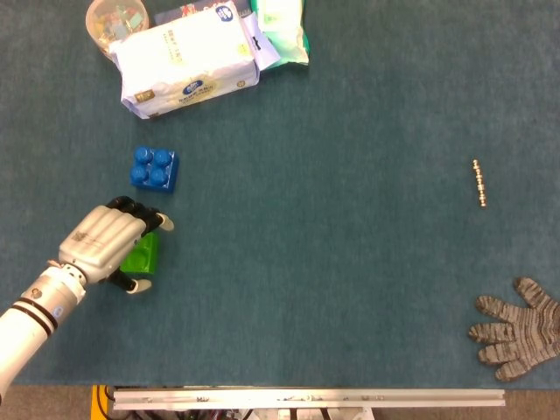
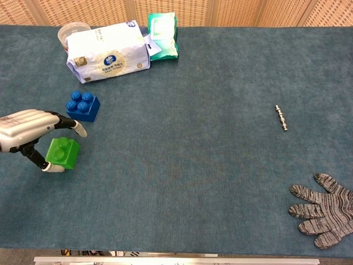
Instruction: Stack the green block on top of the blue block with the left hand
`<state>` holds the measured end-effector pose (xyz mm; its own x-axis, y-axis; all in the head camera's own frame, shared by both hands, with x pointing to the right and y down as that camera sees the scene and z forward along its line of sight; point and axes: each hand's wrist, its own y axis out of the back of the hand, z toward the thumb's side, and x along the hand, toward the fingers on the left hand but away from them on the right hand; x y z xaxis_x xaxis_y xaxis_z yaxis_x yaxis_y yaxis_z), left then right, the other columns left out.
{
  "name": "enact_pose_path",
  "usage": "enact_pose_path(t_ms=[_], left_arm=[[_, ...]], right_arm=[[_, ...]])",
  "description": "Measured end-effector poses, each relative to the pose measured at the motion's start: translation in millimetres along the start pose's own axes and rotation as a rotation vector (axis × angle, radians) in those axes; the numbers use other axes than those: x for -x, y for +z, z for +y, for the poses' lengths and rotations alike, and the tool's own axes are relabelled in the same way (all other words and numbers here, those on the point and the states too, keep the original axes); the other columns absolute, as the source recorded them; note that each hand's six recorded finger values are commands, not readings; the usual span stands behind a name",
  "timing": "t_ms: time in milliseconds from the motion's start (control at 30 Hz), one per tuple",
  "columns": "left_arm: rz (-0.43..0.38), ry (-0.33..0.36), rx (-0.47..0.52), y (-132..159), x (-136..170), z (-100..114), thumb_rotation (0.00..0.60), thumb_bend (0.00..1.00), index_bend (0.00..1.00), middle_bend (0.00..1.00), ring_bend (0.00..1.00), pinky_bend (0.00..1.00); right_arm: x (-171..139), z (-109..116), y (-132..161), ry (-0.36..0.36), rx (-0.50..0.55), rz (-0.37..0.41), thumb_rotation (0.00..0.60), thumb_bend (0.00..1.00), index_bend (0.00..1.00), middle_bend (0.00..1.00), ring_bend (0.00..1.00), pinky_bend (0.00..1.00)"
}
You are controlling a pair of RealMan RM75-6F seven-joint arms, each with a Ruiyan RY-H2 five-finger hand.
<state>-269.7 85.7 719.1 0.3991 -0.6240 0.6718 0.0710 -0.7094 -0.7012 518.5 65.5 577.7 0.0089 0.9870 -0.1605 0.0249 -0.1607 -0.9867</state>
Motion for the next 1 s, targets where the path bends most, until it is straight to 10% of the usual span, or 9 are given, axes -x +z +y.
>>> enact_pose_path(t_ms=[1000], left_arm=[[0.174, 0.033, -0.059, -27, -12, -11, 0.6, 0.13, 0.3, 0.29, 0.25, 0.2]], right_arm=[[-2, -1, -2, 0.008, -0.001, -0.004, 0.6, 0.23, 0.32, 0.35, 0.23, 0.28]])
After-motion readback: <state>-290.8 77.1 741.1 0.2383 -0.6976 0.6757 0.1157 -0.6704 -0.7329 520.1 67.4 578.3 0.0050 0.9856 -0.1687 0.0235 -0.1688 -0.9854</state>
